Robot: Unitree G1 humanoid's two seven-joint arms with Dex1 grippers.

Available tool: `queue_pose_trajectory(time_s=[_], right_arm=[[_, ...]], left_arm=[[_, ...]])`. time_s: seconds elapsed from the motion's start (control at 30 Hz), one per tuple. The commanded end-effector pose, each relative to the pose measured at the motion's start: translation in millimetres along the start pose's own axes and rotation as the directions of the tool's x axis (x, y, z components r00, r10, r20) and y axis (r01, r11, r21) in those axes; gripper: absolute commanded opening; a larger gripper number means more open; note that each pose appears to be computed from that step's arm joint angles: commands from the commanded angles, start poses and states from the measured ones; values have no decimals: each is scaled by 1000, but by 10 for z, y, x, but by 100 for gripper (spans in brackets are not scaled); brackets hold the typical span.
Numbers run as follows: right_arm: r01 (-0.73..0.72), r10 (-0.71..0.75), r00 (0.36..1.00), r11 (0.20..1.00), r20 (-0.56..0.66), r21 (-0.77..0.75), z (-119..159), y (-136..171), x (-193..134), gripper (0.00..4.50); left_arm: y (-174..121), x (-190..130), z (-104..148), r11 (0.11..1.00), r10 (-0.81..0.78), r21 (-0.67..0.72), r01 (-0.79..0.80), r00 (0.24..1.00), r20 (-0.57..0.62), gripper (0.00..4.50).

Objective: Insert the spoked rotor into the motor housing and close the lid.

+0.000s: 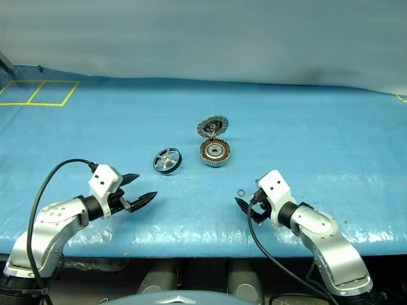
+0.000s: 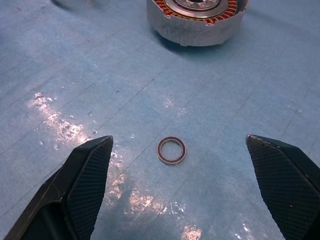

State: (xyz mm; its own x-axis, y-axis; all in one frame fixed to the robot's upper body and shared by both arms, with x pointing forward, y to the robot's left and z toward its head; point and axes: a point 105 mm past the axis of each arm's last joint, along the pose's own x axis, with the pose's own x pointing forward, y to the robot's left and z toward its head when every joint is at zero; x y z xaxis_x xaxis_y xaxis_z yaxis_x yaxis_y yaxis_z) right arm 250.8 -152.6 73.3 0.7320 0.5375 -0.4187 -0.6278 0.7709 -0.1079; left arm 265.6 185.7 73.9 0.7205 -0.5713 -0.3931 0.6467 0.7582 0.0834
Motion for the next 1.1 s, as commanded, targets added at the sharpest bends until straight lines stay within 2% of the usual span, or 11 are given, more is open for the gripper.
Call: queue_pose_trajectory(time_s=[0.03,1.1], right_arm=[[5,-4,1000,1000,28,-28,101,-5,-24,448],[7,-7,1000,1000,20,-25,99,-2,-10,448]], left_arm=[[11,-35,86,1000,7,25,-8,1000,24,450],[14,-46,84,999,29,29,-29,999,28,450]])
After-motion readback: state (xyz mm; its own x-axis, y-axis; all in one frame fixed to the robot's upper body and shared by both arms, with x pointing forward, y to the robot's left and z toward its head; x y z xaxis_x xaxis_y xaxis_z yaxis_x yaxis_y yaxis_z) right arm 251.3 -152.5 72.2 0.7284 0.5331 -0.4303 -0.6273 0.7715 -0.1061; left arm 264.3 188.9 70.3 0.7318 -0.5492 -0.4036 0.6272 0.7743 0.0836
